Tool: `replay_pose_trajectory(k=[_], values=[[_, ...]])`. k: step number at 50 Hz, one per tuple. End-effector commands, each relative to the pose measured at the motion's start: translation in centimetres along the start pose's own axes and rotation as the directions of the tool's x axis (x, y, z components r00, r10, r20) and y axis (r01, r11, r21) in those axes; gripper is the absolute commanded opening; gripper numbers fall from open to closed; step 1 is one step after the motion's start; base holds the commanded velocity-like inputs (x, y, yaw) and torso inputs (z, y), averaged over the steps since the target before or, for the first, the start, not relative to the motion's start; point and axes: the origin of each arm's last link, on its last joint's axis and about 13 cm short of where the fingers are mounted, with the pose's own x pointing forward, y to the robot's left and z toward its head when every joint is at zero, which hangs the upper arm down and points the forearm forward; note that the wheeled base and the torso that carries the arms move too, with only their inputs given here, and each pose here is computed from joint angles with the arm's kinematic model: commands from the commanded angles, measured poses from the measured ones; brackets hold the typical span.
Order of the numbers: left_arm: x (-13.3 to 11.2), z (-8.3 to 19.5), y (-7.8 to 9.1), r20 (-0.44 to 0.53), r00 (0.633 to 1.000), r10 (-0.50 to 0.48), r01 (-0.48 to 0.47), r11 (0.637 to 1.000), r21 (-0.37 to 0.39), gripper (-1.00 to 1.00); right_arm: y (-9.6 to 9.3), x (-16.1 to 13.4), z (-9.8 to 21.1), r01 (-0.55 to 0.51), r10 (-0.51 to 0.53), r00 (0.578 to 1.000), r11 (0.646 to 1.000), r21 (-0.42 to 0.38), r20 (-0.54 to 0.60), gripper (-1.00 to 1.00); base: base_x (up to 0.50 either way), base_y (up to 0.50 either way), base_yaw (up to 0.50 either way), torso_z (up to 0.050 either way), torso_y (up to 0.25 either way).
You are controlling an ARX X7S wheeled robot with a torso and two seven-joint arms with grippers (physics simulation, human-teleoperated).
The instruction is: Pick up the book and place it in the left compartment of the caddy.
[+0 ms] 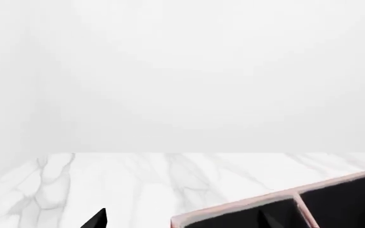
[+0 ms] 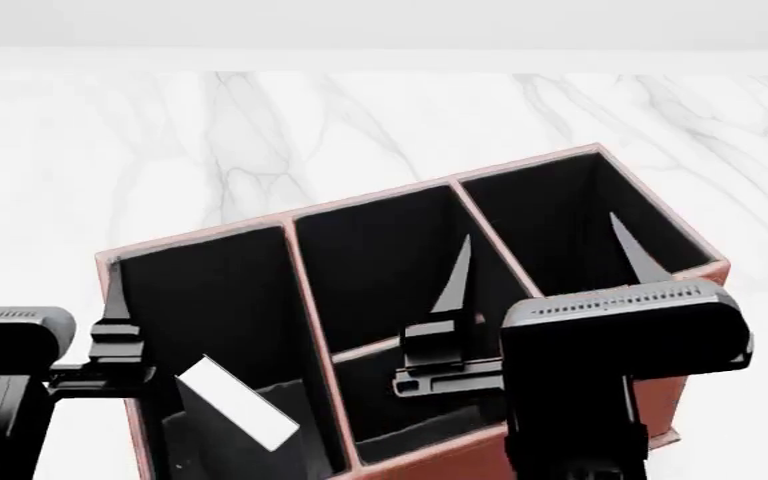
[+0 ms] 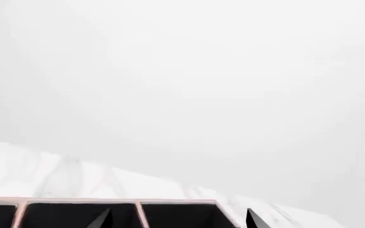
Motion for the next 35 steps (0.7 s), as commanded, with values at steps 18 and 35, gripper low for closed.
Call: replay_pose_trajectory(k=[18,35], values=[[3.2,11.1,-0.4,0.247,0.969,0.001,0.000,1.000,-0.005,1.00,-1.8,2.7,7.9,0.008,0.000,0.989,0.998,-0.055,0.146,1.00,0.00,0.00,0.00,0.000,0.000],[2.7,14.0,-0.7,0.318,0.948,-0.021,0.023,1.000,-0.002,1.00,-2.2,2.7,10.1,0.016,-0.002,0.982,0.997,-0.076,0.187,1.00,0.00,0.00,0.00,0.000,0.000]])
